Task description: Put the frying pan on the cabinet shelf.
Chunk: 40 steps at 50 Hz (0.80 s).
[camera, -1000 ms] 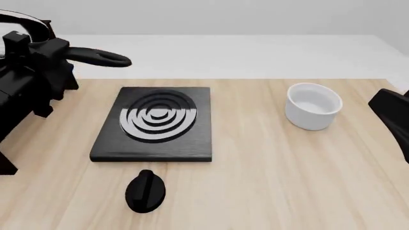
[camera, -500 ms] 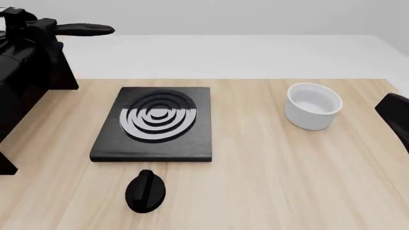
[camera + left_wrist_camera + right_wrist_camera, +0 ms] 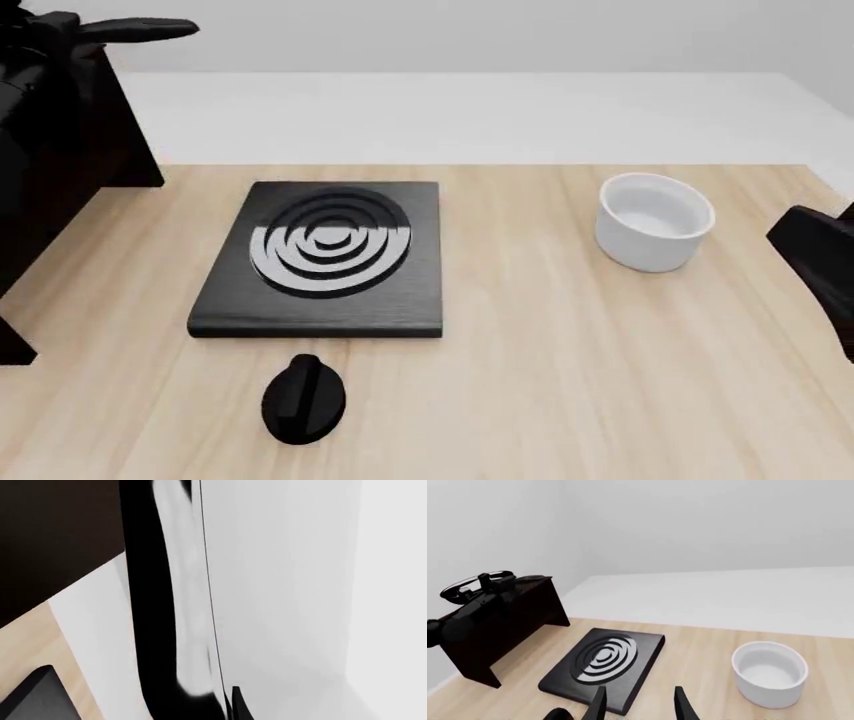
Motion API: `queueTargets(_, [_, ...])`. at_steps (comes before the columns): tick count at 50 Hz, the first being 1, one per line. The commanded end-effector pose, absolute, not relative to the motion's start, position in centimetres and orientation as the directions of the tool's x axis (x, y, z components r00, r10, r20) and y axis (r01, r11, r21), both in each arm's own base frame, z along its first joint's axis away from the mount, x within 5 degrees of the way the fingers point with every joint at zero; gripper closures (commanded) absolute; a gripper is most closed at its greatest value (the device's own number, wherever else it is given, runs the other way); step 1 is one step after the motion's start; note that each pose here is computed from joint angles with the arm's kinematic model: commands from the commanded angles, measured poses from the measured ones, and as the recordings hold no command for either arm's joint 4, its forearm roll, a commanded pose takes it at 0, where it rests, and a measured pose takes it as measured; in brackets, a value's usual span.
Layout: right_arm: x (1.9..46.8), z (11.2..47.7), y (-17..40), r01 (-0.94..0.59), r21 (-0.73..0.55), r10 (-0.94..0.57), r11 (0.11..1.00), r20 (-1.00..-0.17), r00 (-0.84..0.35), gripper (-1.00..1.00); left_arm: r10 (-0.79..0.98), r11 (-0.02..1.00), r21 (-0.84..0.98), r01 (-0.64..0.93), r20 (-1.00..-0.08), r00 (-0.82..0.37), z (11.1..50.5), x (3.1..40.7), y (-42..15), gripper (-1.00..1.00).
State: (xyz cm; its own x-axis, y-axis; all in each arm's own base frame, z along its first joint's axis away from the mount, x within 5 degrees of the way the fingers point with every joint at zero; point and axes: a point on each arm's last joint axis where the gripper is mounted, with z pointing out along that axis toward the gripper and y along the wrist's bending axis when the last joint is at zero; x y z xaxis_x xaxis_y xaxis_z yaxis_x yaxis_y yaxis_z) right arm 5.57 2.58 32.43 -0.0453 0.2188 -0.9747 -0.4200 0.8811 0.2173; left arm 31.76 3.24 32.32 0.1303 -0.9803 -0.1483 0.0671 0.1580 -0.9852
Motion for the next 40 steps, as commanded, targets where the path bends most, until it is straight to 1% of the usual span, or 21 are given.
queueTargets(1, [5.8,32.0,2.7,-0.421,0.217,0.214,0.881,-0.975,-0.054,-1.00,-0.970,0.190,-0.976,0.104,-0.170,0.174,32.3,32.8,5.1,1.00])
queueTargets(3, [5.8,32.0,2.7,-0.420,0.219,0.216,0.881,-0.975,-0.056,-1.00,-0.970,0.183,-0.978,0.102,-0.163,0.178,31.9,33.0,5.3,1.00])
queueTargets(5, [5.8,32.0,2.7,-0.420,0.216,0.212,0.882,-0.976,-0.056,-1.00,-0.965,0.200,-0.976,0.087,-0.181,0.188,31.9,33.2,5.7,1.00])
queueTargets(12, [5.7,32.0,2.5,-0.407,0.217,0.215,0.887,-0.975,-0.052,-1.00,-0.960,0.204,-0.976,0.071,-0.185,0.211,31.5,33.7,6.7,1.00])
queueTargets(22, [5.8,31.7,2.6,-0.410,0.221,0.217,0.885,-0.974,-0.057,-1.00,-0.954,0.203,-0.978,0.046,-0.187,0.236,29.7,33.9,7.8,1.00])
queueTargets(29, [5.8,31.5,2.6,-0.409,0.223,0.217,0.885,-0.974,-0.061,-1.00,-0.950,0.188,-0.981,0.039,-0.172,0.260,28.7,33.7,8.7,1.00])
queueTargets(36, [5.9,31.8,2.7,-0.411,0.220,0.215,0.885,-0.975,-0.058,-1.00,-0.951,0.189,-0.982,0.021,-0.177,0.254,27.6,33.8,8.6,1.00])
queueTargets(40, [5.9,31.7,2.6,-0.403,0.221,0.217,0.888,-0.975,-0.057,-1.00,-0.951,0.173,-0.985,0.021,-0.162,0.265,26.9,33.7,9.0,1.00])
